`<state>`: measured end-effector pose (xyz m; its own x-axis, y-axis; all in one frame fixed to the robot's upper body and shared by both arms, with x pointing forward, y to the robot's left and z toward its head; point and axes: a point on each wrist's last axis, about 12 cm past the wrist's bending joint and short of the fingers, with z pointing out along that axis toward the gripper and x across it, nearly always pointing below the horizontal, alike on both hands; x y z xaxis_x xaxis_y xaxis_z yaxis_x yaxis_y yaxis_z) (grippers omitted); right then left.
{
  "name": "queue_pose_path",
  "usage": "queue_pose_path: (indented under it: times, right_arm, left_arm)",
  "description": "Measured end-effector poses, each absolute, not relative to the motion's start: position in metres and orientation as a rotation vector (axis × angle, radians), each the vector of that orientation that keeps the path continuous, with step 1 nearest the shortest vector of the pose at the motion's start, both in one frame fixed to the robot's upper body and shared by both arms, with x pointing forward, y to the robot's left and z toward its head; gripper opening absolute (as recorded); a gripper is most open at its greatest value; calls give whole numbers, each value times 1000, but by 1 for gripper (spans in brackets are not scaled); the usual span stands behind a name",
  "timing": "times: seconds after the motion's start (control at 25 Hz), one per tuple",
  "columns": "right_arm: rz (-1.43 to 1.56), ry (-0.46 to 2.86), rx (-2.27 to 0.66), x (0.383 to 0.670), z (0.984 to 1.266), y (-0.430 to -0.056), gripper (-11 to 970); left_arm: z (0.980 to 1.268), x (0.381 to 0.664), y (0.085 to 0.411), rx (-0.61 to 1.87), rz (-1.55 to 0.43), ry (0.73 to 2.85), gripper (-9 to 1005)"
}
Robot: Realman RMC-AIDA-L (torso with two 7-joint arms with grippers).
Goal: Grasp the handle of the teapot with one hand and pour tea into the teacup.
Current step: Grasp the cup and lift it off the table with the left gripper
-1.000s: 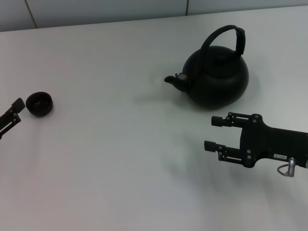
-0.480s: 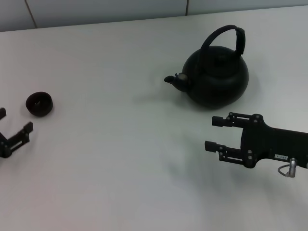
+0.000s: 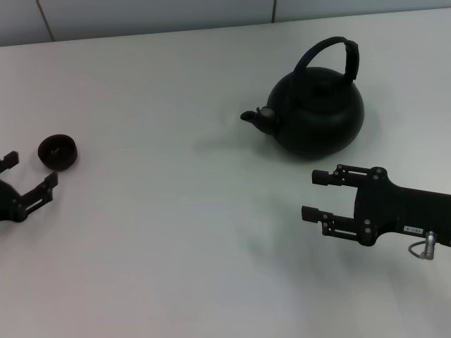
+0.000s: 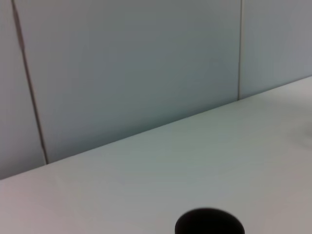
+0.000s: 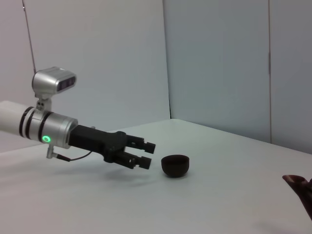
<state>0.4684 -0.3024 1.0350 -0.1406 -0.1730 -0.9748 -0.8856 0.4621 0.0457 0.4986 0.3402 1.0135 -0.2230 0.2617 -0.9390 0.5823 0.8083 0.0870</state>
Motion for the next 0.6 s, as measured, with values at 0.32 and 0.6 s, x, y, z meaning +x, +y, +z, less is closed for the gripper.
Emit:
queue_pose_path:
  times: [0.32,0.6]
  right_arm:
    - [802,1610,-942,469,1036,-304,637]
    - [815,1593,-946,468,1039,-303,636]
  left_arm:
    - [1015,510,331,654,-349,1810,792]
    - [1015,530,320,675,-320,1840,787]
